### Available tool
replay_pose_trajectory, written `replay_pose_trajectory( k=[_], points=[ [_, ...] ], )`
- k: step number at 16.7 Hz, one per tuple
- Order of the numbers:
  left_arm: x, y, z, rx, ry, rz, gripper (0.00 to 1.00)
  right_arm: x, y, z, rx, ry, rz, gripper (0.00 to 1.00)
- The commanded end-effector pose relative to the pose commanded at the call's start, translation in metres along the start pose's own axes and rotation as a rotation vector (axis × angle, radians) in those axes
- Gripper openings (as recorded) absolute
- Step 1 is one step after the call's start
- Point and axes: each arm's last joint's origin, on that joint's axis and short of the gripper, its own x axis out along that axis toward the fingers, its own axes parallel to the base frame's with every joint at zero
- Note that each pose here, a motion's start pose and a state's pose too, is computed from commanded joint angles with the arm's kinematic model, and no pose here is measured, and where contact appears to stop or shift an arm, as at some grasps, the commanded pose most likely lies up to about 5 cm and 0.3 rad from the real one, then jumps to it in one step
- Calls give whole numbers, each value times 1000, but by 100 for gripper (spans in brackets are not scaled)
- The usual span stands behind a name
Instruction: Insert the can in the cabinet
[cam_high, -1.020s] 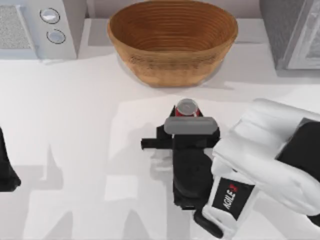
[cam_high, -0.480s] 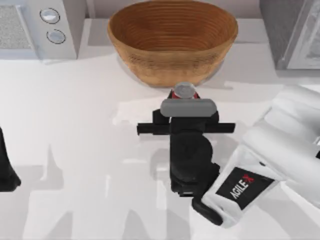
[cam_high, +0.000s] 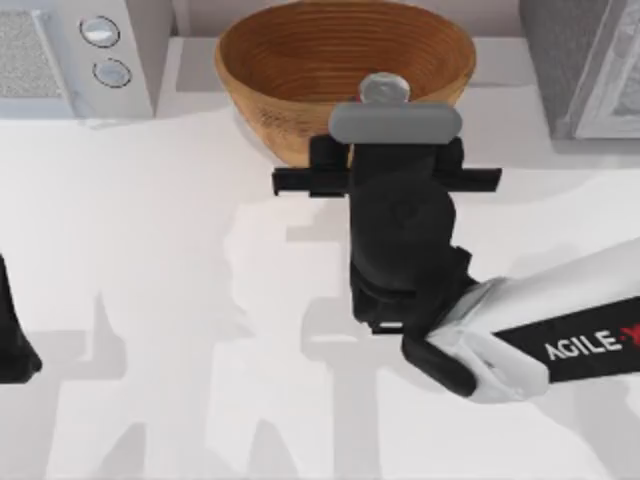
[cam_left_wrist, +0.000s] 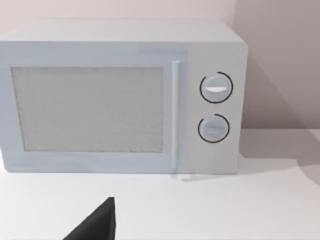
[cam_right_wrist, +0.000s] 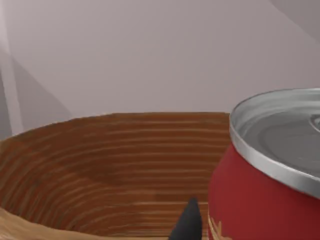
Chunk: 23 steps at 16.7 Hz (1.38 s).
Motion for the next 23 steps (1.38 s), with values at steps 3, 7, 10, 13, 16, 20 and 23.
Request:
replay_pose_trajectory(
  k=[3,7,10,13,16,20,23],
  points=[
    [0,0,0,0,0,0,100,-1,-1,4,-1,0,0,0],
    [0,0,0,0,0,0,100,1,-2,6,1,-1,0,0],
    [0,0,0,0,0,0,100,2,-18,18,-14,6,7,0],
    [0,0,0,0,0,0,100,2,-54,36,-36,24,7,0],
    [0,0,0,0,0,0,100,-7,-101,58,-41,43,10,0],
    [0,0,0,0,0,0,100,-38,-158,96,13,-15,50,0],
    [0,0,0,0,0,0,100,-62,-187,113,42,-76,87,0]
  ],
)
